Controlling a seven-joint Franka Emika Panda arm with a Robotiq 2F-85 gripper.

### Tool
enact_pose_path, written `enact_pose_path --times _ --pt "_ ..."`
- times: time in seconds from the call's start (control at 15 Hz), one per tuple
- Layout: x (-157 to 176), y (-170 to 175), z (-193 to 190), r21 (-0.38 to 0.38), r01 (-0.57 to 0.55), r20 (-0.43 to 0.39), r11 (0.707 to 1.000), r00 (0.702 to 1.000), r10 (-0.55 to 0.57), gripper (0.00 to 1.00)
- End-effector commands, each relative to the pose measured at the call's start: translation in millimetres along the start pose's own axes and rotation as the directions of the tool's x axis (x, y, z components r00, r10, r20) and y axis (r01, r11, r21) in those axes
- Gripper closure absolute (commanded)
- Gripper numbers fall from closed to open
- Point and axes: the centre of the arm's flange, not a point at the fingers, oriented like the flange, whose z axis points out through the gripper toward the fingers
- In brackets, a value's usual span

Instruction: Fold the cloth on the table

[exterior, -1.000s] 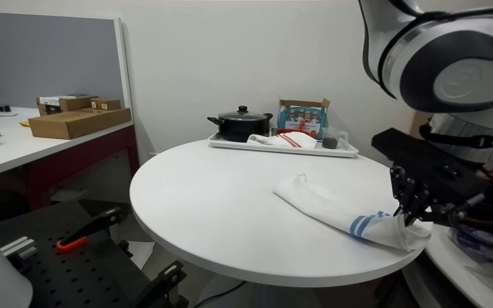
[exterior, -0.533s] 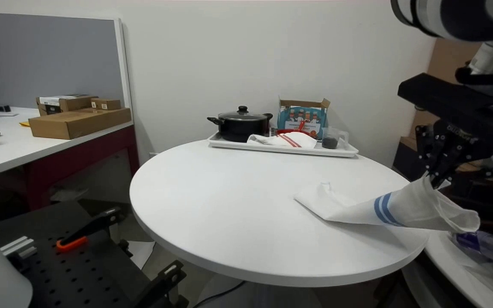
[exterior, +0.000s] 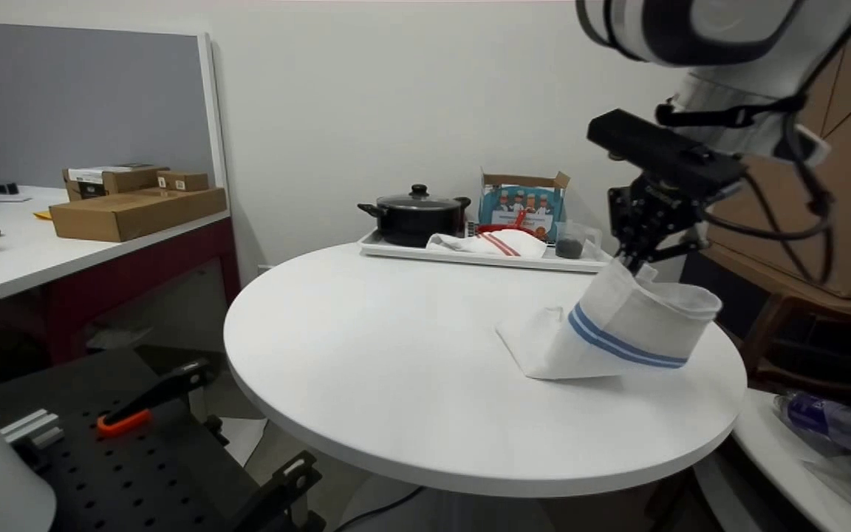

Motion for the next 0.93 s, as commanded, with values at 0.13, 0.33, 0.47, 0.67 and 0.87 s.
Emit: enact_pose_path --times 0.13,0.33,0.47,0.67,0.87 --pt "0 -133 39 -0.062 0.148 0.107 0.987 0.984 -0.141 0.96" --pt "-11 -196 66 -0.092 0.213 0.146 0.973 0.969 -0.198 0.95" --pt "-20 -227 82 -0.111 0.249 0.174 0.962 0.958 -0.228 0.95" --pt "-30 -252 99 -0.125 0.268 0.193 0.955 0.951 -0.242 0.95" --pt "-33 -251 106 -0.125 0.234 0.183 0.964 0.961 -0.209 0.96"
